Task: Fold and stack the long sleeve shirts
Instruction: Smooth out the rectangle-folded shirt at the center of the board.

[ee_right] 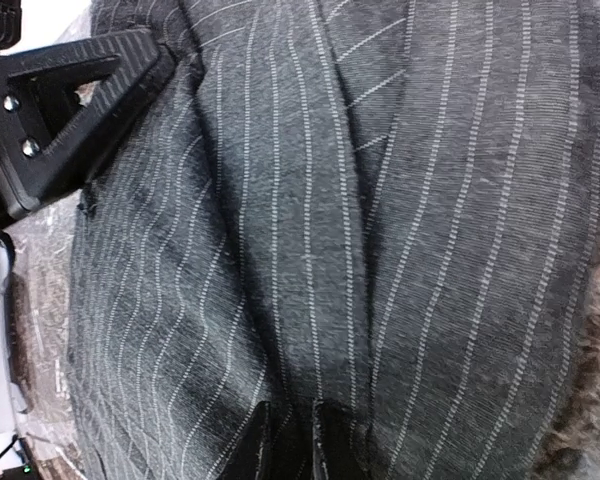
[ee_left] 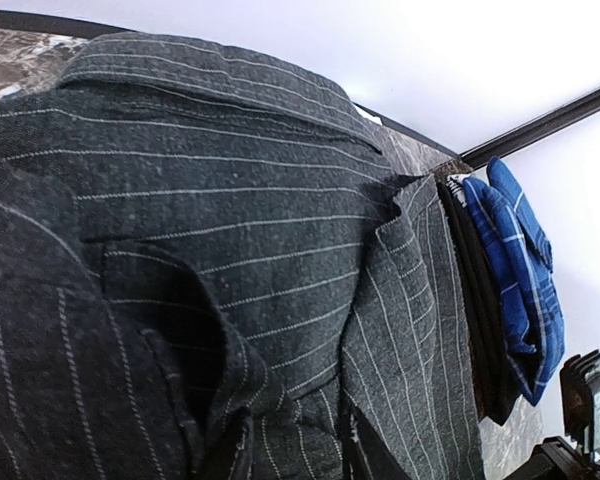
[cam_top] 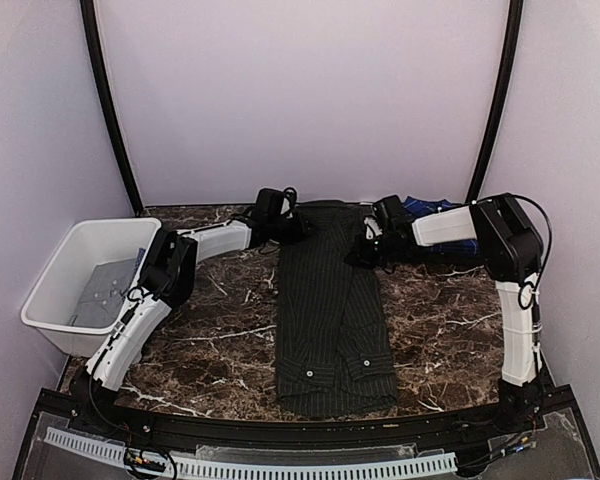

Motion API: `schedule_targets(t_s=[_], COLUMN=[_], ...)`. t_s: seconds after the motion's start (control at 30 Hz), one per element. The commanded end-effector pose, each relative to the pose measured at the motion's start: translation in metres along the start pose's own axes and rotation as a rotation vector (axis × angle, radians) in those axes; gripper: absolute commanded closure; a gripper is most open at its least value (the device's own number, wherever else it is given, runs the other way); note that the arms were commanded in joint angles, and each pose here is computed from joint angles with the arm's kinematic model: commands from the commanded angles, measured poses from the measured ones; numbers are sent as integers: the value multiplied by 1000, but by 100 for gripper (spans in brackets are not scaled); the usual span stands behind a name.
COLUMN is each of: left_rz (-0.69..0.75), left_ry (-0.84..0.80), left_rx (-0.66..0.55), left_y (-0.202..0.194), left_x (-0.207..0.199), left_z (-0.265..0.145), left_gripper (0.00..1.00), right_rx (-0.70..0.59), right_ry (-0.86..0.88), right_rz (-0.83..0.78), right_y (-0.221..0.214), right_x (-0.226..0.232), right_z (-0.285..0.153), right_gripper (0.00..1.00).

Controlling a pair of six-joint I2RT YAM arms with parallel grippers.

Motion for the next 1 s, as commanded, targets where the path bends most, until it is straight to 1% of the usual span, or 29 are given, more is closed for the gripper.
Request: schedule_targets(t_s=[0.0,0.13,0.23,0.3,0.53,0.63,0.73,0.87,0.97], left_rz=[-51,-41,-27,-17,9,14,16,13,16], left_ry=[-39,-59,-69,-71,-66,-62,-59,-61,-60], left_rx=[8,22,23,23,19,18,20,27,23], left_y=[7,6,7,9,12,12,12,12,16], left_x=[-2,-7,-12,-14,-19,-19,-18,-16,-15], left_z=[0,-2,-4,-5,-9,-10,-10,-10,-12], left_gripper=[71,72,72,72,72,73,73,72,72], right_rx=[-35,-113,-166,-171,-96,-69,-45,3,0], right_ry=[-89,-74,-20,40,233,250,228,150,148], right_rz=[-35,-72,-101,-110,-109,-82,-57,35,99], right_y=[17,45,59,61,48,38,27,7,-2], right_x=[1,20,41,52,81,77,65,30,14], right_z=[-25,-50,-62,-58,-22,-8,3,11,9], right_gripper=[87,86,84,84,84,85,85,89,89])
Point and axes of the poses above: each gripper's point midway between its finger pads, its own z axis out along the fingers, its own x axis along the line the jaws close on, y = z × x, the point moved 2 cm from there along -z, back along the fingers, and after that the axes turned 12 degrees about -z, right-handed, at the moved point
